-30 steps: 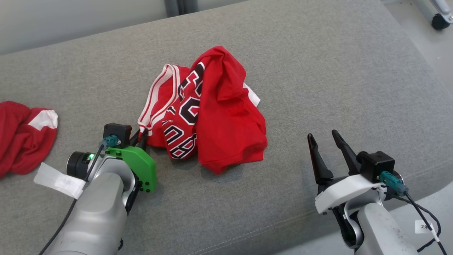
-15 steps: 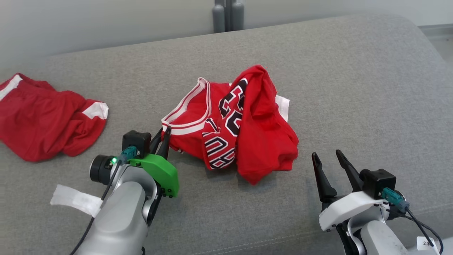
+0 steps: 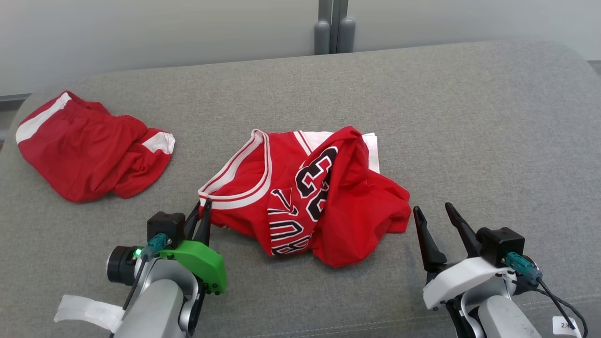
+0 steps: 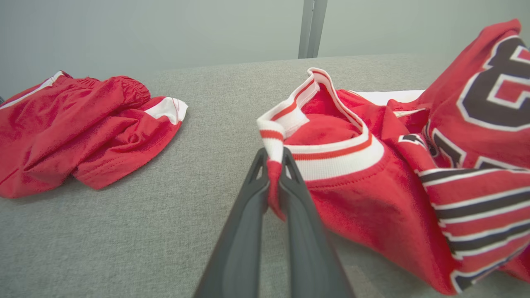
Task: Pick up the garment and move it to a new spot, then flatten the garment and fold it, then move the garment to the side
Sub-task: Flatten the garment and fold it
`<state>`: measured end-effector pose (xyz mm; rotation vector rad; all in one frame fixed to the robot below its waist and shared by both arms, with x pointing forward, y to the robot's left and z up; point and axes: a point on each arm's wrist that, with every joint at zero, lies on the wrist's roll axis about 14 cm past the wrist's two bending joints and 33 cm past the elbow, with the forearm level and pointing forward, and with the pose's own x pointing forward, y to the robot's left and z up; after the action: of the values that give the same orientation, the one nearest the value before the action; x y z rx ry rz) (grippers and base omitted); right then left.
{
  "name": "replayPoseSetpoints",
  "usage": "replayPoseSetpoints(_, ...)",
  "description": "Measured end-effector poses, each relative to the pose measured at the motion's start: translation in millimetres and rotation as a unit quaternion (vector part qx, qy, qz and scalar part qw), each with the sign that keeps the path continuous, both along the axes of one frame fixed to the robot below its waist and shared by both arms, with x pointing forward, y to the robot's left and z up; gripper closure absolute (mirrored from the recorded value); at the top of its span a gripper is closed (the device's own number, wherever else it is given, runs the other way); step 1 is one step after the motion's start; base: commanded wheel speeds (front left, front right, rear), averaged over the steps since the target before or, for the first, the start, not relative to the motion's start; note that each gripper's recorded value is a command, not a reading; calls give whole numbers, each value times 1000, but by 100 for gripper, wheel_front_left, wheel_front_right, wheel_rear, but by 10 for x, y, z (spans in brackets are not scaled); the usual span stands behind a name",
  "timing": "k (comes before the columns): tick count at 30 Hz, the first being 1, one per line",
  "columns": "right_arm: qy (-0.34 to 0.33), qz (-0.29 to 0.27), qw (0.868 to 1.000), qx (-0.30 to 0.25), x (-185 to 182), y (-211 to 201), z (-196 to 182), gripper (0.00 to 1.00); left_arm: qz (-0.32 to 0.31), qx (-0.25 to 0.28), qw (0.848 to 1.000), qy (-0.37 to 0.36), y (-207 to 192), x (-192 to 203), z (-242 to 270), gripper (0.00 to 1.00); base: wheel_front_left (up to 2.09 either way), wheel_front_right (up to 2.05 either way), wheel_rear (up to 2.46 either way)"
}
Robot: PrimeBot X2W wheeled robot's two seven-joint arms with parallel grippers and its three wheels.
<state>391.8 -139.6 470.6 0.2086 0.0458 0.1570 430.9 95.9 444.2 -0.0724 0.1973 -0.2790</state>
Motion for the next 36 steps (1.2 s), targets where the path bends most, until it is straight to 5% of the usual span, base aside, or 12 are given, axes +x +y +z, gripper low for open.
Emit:
replayPoseSetpoints(10,-3,-9,1000,-10,15,-80,19,0,35,3,999,29,180,-70,-216,95,0,0,0)
replayPoseSetpoints(11,-3,-10,1000,-10,13,-85,21,0,34,5,999,30,176,-86,-231,58,0,0,0)
replayPoseSetpoints(12,-3,-11,1000,-10,10,-90,22,0,31,6,999,30,162,-102,-237,9,0,0,0)
replayPoseSetpoints(13,-4,-11,1000,-11,8,-95,26,0,30,4,999,28,149,-113,-231,0,0,0,0)
replayPoseSetpoints(36,-19,-6,1000,-16,23,-50,124,0,113,-10,981,-158,581,-343,818,0,0,0,0)
